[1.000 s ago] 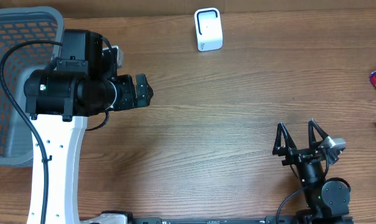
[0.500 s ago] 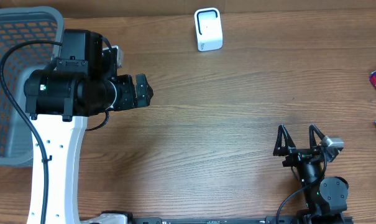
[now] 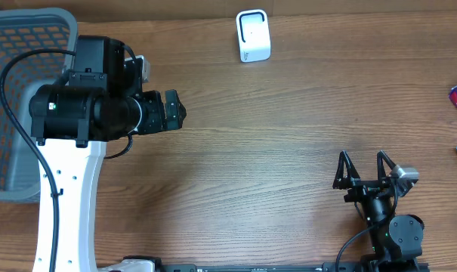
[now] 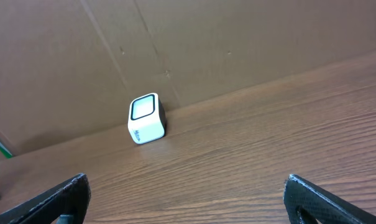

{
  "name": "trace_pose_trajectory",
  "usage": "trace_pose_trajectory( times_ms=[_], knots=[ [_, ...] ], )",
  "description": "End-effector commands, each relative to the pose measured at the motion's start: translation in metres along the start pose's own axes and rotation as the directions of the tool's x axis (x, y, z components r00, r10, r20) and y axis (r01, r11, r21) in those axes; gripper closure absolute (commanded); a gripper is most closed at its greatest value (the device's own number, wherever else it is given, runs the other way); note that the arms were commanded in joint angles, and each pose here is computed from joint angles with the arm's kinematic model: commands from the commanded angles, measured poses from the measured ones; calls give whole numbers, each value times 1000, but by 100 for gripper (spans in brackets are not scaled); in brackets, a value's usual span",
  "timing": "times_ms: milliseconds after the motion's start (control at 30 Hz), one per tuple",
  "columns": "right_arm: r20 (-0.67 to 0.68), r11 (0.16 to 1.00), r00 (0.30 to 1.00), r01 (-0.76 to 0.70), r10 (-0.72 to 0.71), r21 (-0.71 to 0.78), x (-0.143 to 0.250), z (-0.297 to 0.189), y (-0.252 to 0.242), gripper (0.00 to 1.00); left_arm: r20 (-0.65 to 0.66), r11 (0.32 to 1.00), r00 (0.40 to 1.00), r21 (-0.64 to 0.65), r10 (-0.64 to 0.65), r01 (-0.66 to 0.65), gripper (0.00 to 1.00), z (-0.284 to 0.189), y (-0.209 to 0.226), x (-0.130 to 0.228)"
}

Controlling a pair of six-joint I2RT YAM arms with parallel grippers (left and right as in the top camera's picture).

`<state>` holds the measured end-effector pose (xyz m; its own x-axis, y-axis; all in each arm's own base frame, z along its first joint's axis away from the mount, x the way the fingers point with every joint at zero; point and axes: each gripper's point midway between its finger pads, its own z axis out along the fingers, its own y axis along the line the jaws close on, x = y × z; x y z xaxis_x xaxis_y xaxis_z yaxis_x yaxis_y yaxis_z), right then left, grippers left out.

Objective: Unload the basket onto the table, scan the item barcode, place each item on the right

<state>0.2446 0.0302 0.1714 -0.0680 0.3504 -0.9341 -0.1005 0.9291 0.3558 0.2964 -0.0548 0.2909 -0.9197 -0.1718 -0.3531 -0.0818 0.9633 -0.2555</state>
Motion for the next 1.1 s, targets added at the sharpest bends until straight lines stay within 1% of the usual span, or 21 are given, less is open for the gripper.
trace_pose_trajectory(
  times_ms=[0,200,333,500,600,700,767,867,933,1067],
  knots=[
    [13,1000,1000,7,-7,13,0,0,-3,0,6,1000,1000,-4,10,-10,0,-1,0,-1],
    [13,1000,1000,7,-7,13,0,0,-3,0,6,1000,1000,-4,10,-10,0,-1,0,-1],
    [13,1000,1000,7,-7,14,0,0,-3,0,9,999,1000,-31,9,-8,0,0,5,-2],
    [13,1000,1000,7,-7,14,0,0,-3,0,-49,999,999,-48,-2,0,0,-2,9,14],
    [13,1000,1000,7,-7,13,0,0,-3,0,-19,999,1000,-38,16,-16,0,-5,8,20],
    [13,1000,1000,7,-7,13,0,0,-3,0,64,995,993,4,103,-103,0,-5,4,21],
    [13,1000,1000,7,-7,13,0,0,-3,0,134,981,973,37,186,-193,0,-2,-1,24],
    [13,1000,1000,7,-7,13,0,0,-3,0,246,942,923,84,296,-324,0,3,-8,34],
    [13,1000,1000,7,-7,13,0,0,-3,0,353,913,872,98,340,-395,0,7,-11,47],
    [13,1000,1000,7,-7,13,0,0,-3,0,497,897,795,72,347,-437,0,8,-7,63]
  ],
)
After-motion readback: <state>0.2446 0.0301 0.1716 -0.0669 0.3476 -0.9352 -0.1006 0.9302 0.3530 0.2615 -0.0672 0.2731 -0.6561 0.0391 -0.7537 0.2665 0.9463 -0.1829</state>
